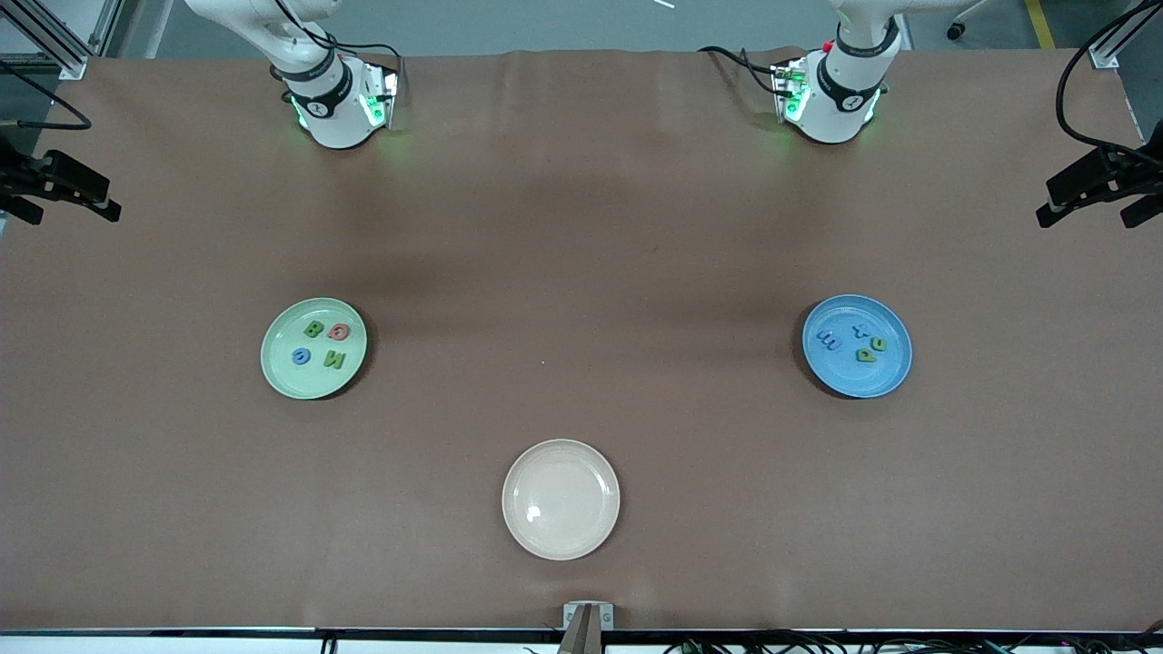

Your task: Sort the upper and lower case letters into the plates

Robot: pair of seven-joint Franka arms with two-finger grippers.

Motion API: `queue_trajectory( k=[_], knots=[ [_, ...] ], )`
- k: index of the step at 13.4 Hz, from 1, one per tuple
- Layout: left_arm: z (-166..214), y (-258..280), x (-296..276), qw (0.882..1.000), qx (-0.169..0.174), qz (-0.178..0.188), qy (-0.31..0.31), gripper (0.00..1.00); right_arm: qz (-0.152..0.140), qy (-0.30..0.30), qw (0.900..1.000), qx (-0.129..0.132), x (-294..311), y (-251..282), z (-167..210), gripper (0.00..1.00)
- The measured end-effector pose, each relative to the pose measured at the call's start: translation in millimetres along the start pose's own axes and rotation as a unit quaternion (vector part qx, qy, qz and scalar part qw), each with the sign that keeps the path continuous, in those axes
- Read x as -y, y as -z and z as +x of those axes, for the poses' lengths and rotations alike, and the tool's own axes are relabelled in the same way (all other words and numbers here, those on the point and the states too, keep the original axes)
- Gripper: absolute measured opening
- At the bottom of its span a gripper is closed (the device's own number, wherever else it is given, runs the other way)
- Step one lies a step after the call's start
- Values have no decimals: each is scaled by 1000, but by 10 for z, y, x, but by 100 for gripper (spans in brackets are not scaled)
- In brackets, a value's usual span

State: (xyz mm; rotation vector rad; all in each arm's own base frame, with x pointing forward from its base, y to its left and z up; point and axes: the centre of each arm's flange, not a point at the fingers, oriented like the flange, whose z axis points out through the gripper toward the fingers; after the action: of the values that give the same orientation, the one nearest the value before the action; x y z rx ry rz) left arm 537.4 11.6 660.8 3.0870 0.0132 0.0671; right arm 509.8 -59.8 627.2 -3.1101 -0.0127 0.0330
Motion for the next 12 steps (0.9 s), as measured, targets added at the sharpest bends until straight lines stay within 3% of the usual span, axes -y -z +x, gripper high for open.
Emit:
queue_trajectory(
  k=[12],
  knots=[
    [9,145,-72,1000,-18,12,-8,100,1,-1,1000,11,-4,-22,-23,100]
  ],
)
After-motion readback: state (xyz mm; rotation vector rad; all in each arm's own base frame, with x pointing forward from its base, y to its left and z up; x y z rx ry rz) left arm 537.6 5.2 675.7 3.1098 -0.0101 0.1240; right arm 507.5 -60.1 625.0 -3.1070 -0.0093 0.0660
